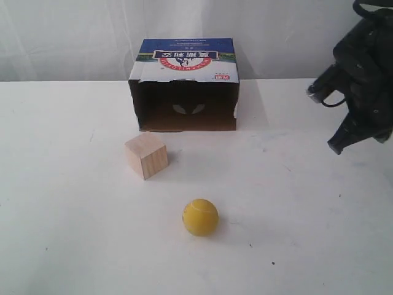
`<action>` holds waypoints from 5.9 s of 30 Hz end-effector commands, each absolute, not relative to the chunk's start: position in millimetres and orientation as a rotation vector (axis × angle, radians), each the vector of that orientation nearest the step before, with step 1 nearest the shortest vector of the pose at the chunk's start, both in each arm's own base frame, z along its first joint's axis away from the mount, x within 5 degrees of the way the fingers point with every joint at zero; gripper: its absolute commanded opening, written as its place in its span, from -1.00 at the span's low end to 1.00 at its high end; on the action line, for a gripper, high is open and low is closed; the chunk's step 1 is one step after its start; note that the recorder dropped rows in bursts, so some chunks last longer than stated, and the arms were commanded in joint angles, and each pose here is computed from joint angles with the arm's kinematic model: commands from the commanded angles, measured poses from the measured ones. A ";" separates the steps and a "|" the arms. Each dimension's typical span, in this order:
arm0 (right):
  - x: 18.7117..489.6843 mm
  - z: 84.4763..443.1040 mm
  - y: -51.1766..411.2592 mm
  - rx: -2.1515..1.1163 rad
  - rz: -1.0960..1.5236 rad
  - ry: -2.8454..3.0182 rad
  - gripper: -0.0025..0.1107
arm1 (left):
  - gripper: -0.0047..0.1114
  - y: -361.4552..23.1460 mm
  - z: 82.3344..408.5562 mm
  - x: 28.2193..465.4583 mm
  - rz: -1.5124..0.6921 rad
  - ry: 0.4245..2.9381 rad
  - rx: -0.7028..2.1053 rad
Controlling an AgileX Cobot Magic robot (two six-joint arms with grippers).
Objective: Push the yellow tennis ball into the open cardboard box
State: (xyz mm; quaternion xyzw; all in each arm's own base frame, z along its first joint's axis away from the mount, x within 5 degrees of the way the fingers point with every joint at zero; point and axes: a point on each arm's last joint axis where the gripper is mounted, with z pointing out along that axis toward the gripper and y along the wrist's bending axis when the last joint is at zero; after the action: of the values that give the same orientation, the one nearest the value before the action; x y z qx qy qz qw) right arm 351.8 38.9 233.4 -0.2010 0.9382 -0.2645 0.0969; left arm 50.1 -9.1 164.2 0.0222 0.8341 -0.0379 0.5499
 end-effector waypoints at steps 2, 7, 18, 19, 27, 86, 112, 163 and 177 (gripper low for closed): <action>344.2 246.3 104.5 -0.745 0.085 2.722 -0.96 | -0.92 -11.9 165.6 50.7 -0.163 1.945 0.014; 331.8 247.1 171.9 -0.824 0.551 2.553 -0.96 | -0.92 -13.0 162.4 49.2 -0.173 1.983 0.023; 329.2 195.7 233.0 -0.911 0.506 2.514 -0.96 | -0.92 -13.6 160.8 48.3 -0.179 2.004 0.029; 330.1 190.9 233.5 -0.902 0.506 2.529 -0.96 | -0.92 -13.6 160.8 48.3 -0.179 2.004 0.029; 328.9 182.4 233.7 -0.905 0.512 2.577 -0.96 | -0.92 -13.6 160.8 48.3 -0.179 2.004 0.029; 361.1 188.8 226.6 -0.780 0.230 2.290 -0.96 | -0.92 -13.5 160.6 48.3 -0.188 2.006 0.011; 360.6 161.0 222.8 -0.832 0.170 2.356 -0.96 | -0.92 -13.5 160.6 48.3 -0.188 2.006 0.011; 369.5 154.0 213.5 -0.734 0.177 2.362 -0.96 | -0.92 -13.5 160.6 48.3 -0.188 2.006 0.011; 381.9 168.9 220.2 -0.700 0.213 2.208 -0.96 | -0.92 -13.5 160.6 48.3 -0.188 2.006 0.011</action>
State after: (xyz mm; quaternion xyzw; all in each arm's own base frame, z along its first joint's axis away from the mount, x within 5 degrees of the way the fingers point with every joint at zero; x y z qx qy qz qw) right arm 379.3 221.6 167.5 -0.2778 0.8741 0.0845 0.3895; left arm 48.7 -12.7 162.1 0.0067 0.8412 -0.0711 0.5360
